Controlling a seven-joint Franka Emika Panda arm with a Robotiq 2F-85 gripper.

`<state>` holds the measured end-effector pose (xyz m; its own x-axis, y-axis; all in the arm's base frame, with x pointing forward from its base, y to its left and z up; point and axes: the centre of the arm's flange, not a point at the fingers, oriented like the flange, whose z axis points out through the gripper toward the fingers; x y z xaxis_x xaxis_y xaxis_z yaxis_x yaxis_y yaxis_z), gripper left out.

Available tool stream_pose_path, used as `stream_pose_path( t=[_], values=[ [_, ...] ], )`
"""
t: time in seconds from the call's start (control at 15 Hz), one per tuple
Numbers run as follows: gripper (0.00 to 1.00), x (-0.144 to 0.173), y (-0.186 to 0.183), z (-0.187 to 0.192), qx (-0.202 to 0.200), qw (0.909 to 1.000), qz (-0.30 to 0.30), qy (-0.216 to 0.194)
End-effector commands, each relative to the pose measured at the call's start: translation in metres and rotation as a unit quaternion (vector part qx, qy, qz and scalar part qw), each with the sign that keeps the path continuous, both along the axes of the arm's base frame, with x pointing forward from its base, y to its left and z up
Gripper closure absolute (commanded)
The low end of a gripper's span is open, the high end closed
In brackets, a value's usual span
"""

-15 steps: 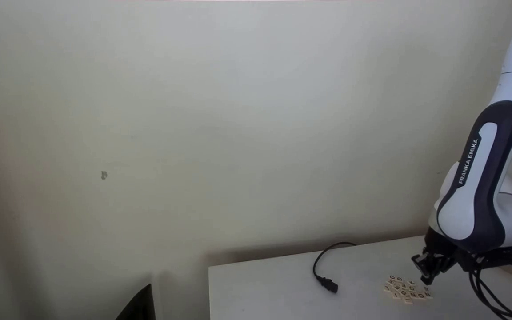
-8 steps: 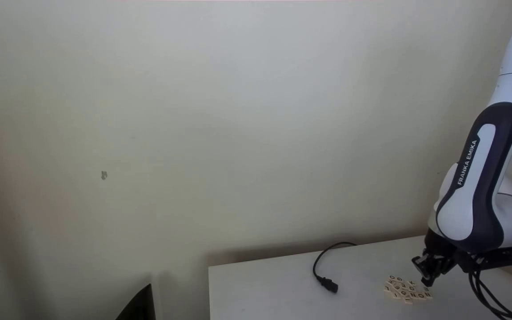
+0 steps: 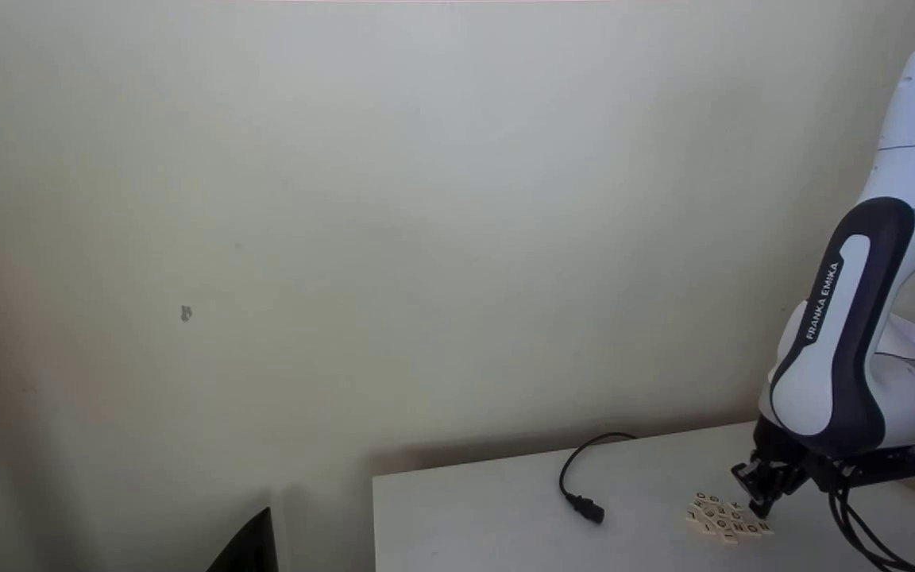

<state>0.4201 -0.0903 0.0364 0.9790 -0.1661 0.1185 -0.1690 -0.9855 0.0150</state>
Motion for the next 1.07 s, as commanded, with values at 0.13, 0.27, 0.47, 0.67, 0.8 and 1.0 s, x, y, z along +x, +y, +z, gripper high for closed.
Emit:
stream_pose_path(
  t=[0.13,0.27,0.47,0.67,0.8,1.0],
  values=[
    [1.0,0.006,0.0,-0.008,-0.004,0.9995,0.028,0.015],
    [1.0,0.009,-0.006,-0.014,-0.005,0.9998,0.003,0.019],
    [1.0,0.014,-0.018,-0.018,-0.002,0.9982,-0.054,0.023],
    [1.0,0.019,-0.027,-0.019,0.016,0.9924,-0.118,0.033],
    [1.0,0.022,-0.028,-0.021,0.026,0.9859,-0.16,0.041],
    [1.0,0.026,-0.03,-0.022,0.042,0.9732,-0.222,0.045]
  ],
)
